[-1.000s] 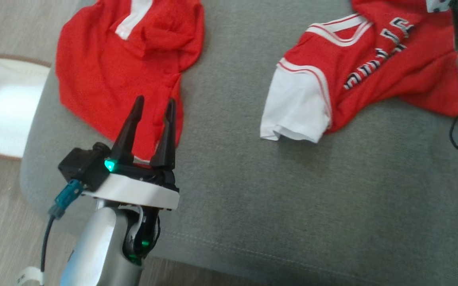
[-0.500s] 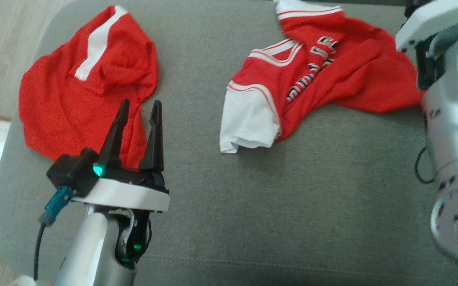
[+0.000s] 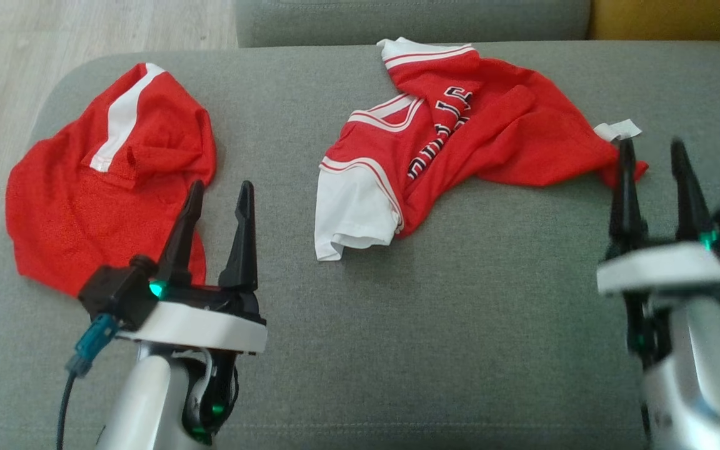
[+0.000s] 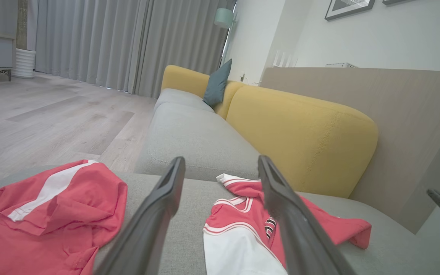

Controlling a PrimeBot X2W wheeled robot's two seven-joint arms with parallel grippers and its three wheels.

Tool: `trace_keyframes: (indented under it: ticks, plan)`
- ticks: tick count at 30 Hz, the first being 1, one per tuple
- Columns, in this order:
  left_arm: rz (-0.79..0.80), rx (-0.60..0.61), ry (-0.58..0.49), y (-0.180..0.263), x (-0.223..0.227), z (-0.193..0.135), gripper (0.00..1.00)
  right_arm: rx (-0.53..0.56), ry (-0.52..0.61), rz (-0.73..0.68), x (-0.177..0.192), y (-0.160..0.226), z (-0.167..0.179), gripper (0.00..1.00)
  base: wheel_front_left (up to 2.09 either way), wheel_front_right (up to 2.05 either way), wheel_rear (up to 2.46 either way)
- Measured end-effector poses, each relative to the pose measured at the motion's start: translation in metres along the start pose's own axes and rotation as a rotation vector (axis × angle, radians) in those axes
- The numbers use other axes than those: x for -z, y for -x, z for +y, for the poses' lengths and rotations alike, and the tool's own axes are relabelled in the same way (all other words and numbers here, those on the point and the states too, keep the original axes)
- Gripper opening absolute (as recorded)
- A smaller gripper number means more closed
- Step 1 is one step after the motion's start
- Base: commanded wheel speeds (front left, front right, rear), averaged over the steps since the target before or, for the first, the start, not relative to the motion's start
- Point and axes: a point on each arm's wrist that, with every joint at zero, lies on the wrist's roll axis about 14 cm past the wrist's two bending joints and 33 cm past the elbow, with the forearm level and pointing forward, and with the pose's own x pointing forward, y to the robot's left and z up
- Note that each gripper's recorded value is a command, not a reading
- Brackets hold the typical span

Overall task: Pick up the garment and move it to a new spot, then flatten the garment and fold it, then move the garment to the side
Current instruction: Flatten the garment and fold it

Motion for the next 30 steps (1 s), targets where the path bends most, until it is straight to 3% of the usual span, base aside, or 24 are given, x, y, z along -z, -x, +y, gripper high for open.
trace_keyframes:
  ticks: [10,30]
  plan:
    - [0.047,0.004,-0.022,0.011,0.014,-0.002,1.00,0.007,0.021,0.028,0.013,0.058,-0.001,1.00,0.00,0.00,0.00]
    - [0.096,-0.043,-0.022,0.017,0.030,0.016,1.00,-0.093,0.015,0.076,0.034,0.037,0.032,1.00,0.00,0.00,0.00]
